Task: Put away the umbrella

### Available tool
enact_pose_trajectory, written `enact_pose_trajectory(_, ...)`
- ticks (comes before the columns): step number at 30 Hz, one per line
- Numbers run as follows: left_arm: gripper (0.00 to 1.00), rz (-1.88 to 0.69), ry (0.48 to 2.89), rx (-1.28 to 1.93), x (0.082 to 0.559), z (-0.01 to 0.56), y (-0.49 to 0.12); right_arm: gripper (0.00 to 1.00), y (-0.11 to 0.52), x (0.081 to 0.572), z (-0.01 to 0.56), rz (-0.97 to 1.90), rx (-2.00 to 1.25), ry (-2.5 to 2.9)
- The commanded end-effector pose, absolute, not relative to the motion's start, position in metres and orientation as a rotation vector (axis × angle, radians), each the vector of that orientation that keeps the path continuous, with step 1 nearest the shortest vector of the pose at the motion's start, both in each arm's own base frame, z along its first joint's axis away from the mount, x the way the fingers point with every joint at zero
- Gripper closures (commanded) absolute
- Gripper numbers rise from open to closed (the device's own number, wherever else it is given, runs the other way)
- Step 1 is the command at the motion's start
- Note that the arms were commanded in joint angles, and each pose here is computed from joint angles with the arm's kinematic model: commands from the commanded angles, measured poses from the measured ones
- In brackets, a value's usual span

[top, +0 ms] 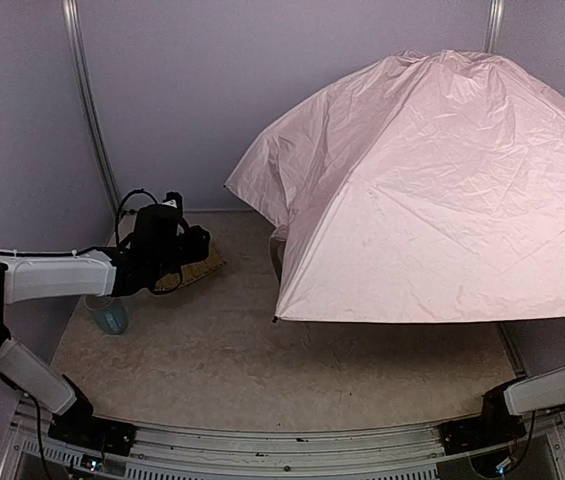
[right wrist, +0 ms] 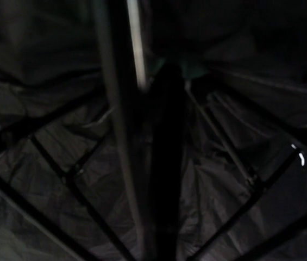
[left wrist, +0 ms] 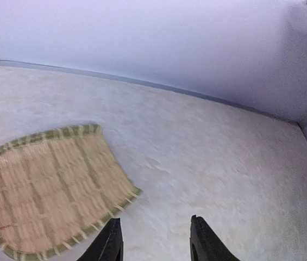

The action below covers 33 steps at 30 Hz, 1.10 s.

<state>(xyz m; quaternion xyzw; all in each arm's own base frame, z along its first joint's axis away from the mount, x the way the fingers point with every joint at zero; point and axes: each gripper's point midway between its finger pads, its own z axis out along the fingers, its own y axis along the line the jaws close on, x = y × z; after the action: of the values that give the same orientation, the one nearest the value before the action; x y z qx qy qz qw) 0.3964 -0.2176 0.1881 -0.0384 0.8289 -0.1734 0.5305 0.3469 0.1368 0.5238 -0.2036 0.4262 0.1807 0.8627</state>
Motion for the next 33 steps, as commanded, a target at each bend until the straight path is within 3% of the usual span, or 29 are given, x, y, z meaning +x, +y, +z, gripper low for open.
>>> enact_pose_trajectory(1,0.57,-0.286,1.918,-0.388,0.417,0.216,-0.138,1.00,0.142,0.325,0.539,0.358,-0.526,0.859)
enact_pose_trajectory(5,0.48,-0.401,1.664,-0.284,0.407,0.323,-0.140,1.00,0.157,0.322,0.533,0.405,-0.590,0.869)
enact_pose_trajectory(10,0.25,-0.684,1.325,0.291,0.336,0.459,-0.260,1.00,0.187,0.321,0.526,0.519,-0.629,0.864)
enact_pose_trajectory(14,0.17,-0.858,1.316,0.594,0.311,0.469,-0.351,1.00,0.221,0.310,0.528,0.607,-0.636,0.810)
enact_pose_trajectory(15,0.05,-0.889,1.318,0.638,0.308,0.467,-0.367,1.00,0.229,0.304,0.533,0.635,-0.638,0.782)
enact_pose_trajectory(16,0.02,-0.908,1.323,0.666,0.307,0.466,-0.380,1.00,0.237,0.301,0.534,0.667,-0.645,0.767)
enact_pose_trajectory(24,0.02,-0.907,1.296,0.723,0.294,0.485,-0.430,1.00,0.300,0.281,0.535,0.901,-0.677,0.702)
enact_pose_trajectory(33,0.24,-0.819,1.223,0.637,0.277,0.519,-0.409,1.00,0.358,0.260,0.511,1.096,-0.729,0.688)
